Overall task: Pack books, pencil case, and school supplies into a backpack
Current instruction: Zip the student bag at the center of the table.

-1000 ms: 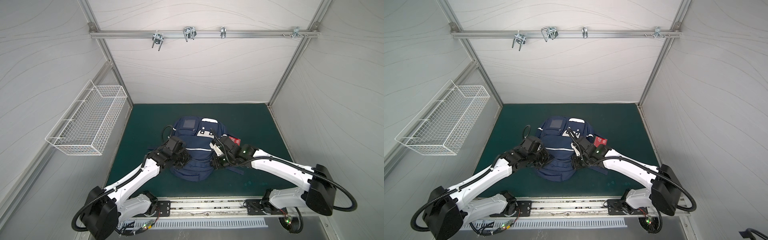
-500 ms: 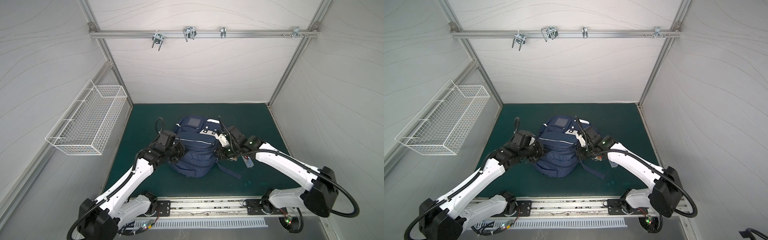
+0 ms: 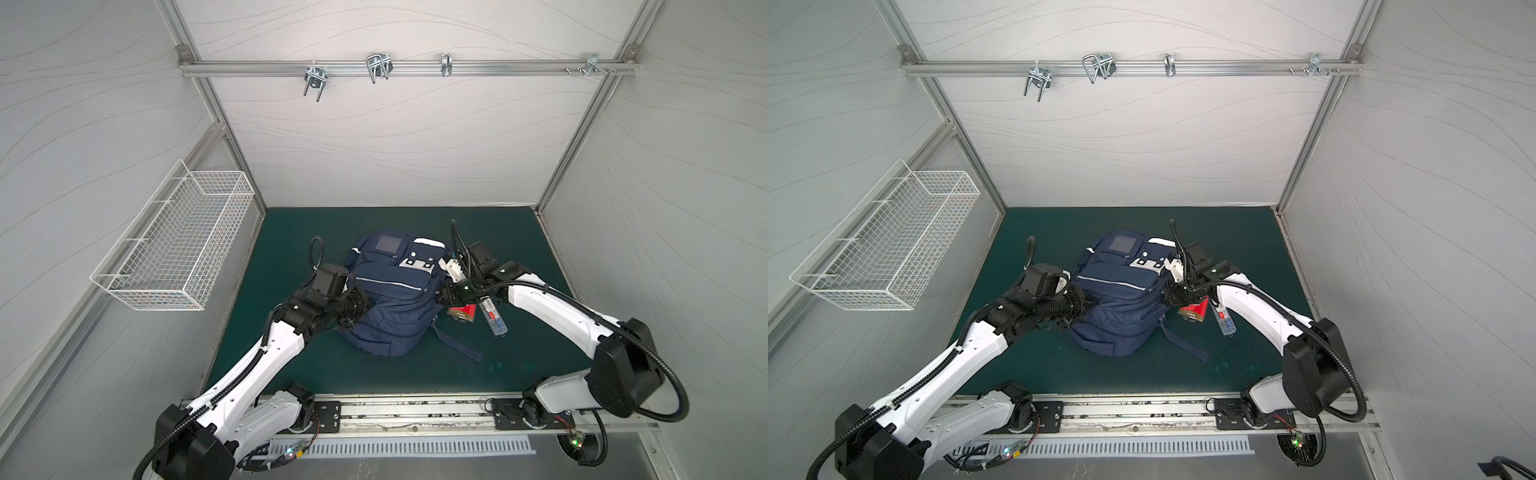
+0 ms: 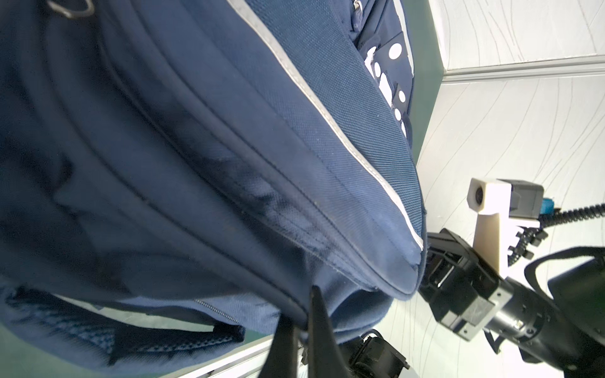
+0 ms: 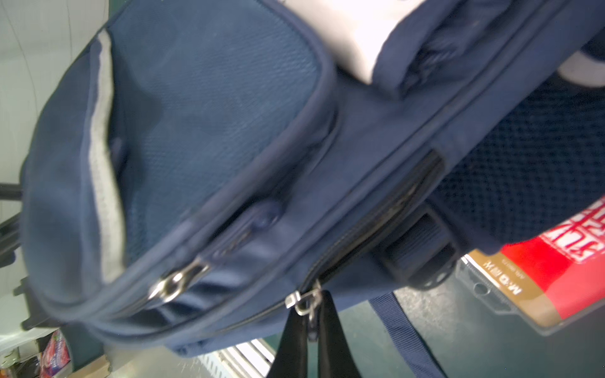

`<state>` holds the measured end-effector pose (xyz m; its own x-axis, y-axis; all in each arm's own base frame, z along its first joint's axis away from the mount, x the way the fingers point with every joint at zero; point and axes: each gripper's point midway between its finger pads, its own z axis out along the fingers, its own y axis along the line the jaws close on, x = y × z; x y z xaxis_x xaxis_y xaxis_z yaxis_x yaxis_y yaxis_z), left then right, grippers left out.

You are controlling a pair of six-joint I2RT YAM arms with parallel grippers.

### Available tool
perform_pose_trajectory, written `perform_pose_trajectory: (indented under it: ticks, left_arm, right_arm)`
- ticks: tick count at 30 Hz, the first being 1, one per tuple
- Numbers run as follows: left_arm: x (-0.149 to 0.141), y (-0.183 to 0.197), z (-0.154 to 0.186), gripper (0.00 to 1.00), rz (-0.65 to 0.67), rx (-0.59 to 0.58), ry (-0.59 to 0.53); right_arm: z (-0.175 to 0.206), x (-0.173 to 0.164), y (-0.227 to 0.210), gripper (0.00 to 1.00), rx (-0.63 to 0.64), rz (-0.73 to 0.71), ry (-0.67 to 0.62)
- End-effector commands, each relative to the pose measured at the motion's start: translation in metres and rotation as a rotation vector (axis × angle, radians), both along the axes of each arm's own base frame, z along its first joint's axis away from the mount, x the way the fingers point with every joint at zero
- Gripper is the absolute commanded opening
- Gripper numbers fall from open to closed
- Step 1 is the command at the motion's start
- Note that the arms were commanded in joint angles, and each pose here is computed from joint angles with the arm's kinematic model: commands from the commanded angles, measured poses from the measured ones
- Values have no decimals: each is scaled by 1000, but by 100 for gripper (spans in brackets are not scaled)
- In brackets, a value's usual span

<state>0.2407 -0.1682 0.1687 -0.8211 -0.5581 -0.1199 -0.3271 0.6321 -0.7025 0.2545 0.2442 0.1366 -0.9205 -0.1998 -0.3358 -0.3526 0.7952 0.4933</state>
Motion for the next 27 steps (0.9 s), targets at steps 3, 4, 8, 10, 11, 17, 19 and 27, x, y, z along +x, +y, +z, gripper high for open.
perform_pose_trajectory:
  ticks: [3, 4, 8, 10, 11, 17, 19, 27]
  left_arm:
    - [4, 32, 0, 0, 85, 106, -43]
    - [4, 32, 0, 0, 83, 106, -42]
    - [4, 29, -4, 0, 84, 82, -42]
    - [4, 26, -8, 0, 81, 59, -39]
    - [4, 25, -10, 0, 78, 56, -36]
    - [4, 20, -15, 0, 72, 24, -34]
    - [5, 18, -16, 0, 65, 14, -36]
    - [11, 6, -17, 0, 28, -35, -53]
  right_arm:
    - [-31, 39, -53, 0, -186, -159, -45]
    - [-35, 41, -56, 0, -194, -166, -41]
    - [-46, 47, -49, 0, -152, -139, -61]
    - [-49, 48, -44, 0, -129, -119, -70]
    - [-53, 50, -46, 0, -135, -133, -74]
    - [-50, 49, -41, 19, -131, -115, -94]
    - [-35, 39, -39, 46, -145, -97, -141]
    - [39, -6, -23, 76, 40, 7, -319]
